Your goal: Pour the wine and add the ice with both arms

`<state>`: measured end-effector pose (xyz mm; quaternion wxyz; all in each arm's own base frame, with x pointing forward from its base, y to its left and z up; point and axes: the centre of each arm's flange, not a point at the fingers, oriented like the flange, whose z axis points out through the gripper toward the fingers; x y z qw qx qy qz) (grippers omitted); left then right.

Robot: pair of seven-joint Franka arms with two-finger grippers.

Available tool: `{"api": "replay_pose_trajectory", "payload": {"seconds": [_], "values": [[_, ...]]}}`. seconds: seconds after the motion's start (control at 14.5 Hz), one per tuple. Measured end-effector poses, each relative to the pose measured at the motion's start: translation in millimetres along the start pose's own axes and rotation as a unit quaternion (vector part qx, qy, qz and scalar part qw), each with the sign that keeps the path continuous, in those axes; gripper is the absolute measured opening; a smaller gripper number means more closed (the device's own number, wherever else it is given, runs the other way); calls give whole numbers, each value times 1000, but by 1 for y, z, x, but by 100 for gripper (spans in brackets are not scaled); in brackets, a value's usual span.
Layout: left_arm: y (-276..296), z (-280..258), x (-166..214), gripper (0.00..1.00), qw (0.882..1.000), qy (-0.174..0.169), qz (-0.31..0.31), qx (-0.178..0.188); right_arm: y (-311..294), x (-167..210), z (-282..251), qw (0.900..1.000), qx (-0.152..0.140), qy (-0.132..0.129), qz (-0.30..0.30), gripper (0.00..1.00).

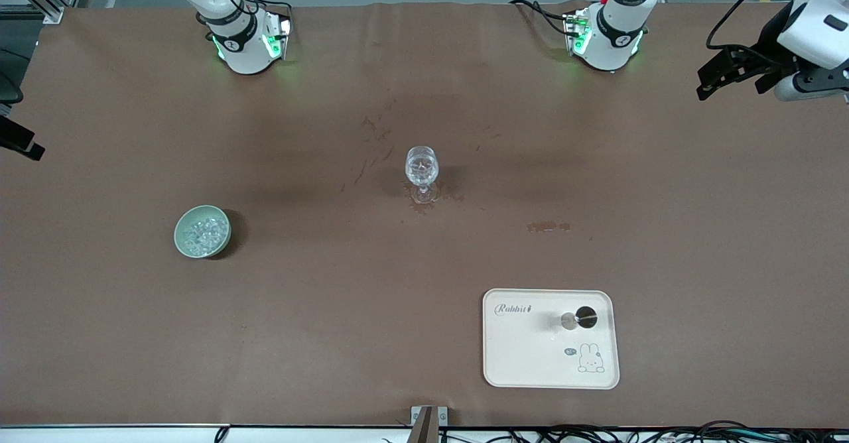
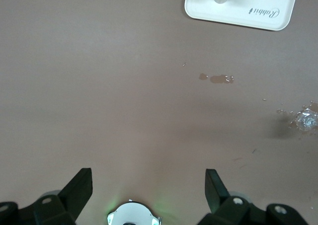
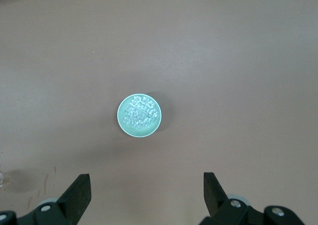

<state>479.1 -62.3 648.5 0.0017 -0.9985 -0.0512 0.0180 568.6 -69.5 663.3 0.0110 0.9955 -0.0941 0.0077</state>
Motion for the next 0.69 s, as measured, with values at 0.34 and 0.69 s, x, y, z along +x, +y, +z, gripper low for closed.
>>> {"api": "replay_pose_trajectory", "payload": {"seconds": [0.34, 0.69], "values": [[-1, -11, 3, 100, 1000, 15, 0, -2, 0, 0, 0, 1000, 0, 0, -1, 100], [-3, -11, 7, 100, 998, 15, 58, 1, 0, 0, 0, 1000, 0, 0, -1, 100]]}}
